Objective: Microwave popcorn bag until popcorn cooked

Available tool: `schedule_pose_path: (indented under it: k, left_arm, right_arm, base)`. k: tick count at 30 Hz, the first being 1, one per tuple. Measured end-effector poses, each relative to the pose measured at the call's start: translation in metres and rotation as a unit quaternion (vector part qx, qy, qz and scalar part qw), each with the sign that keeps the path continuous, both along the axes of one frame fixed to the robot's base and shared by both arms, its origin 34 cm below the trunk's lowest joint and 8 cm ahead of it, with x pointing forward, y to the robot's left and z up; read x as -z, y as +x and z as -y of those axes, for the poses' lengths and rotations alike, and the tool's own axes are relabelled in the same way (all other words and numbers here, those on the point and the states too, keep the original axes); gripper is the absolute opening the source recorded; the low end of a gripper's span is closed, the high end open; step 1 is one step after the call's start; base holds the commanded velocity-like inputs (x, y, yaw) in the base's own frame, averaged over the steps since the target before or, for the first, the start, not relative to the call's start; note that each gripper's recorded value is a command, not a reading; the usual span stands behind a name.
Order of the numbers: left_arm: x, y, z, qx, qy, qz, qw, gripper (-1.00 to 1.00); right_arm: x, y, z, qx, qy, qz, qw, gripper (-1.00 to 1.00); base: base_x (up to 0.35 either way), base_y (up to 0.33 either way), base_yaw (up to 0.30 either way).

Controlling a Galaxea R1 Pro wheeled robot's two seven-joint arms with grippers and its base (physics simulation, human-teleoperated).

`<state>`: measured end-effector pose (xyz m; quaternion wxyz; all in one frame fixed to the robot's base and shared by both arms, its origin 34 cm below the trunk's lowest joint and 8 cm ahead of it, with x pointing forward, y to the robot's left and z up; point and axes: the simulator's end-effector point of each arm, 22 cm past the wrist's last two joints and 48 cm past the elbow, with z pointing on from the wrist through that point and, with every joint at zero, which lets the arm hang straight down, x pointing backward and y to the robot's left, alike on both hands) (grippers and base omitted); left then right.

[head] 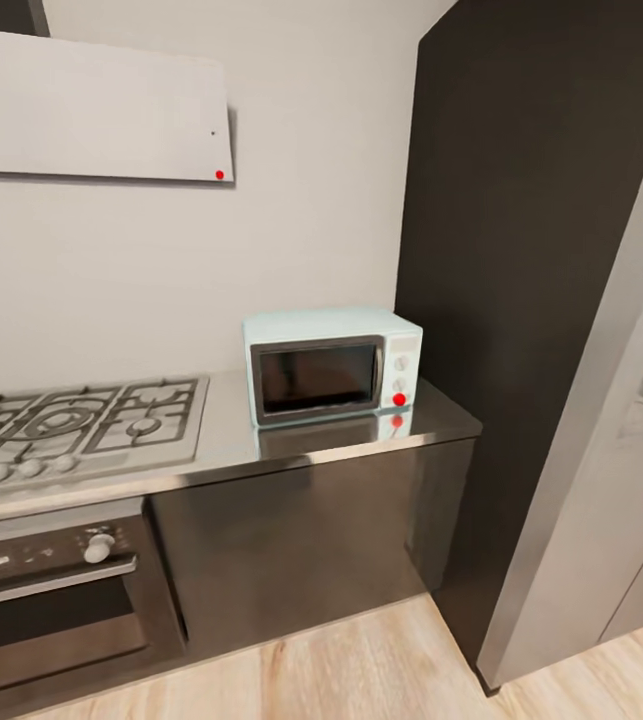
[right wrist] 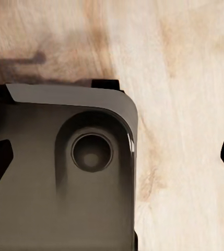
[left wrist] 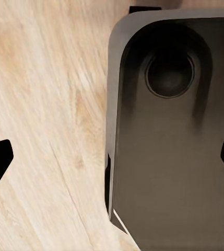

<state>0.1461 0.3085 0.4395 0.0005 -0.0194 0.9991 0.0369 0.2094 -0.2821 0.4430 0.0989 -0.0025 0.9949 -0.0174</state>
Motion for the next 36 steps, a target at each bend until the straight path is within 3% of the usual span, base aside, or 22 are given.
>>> schedule_pose_path:
  k: [15, 28, 36]
  left_arm:
    - [0.0002, 0.0000, 0.0033, 0.001, -0.002, 0.000, 1.0000, 1.00]
    - [0.0003, -0.0006, 0.0028, 0.000, -0.002, -0.001, 1.0000, 1.00]
    - [0.0002, -0.0007, 0.0026, 0.000, -0.002, 0.000, 1.0000, 1.00]
  right_arm:
    - [0.0001, -0.0006, 0.0008, 0.002, -0.002, -0.002, 1.0000, 1.00]
    - [0.0002, -0.0013, 0.0034, 0.003, -0.007, -0.002, 1.0000, 1.00]
    - [0.0002, -0.0018, 0.0039, 0.003, -0.008, -0.003, 1.0000, 1.00]
  base:
    - [0.198, -0.230, 0.216]
    - [0.023, -0.036, 0.143]
    - [0.044, -0.231, 0.247]
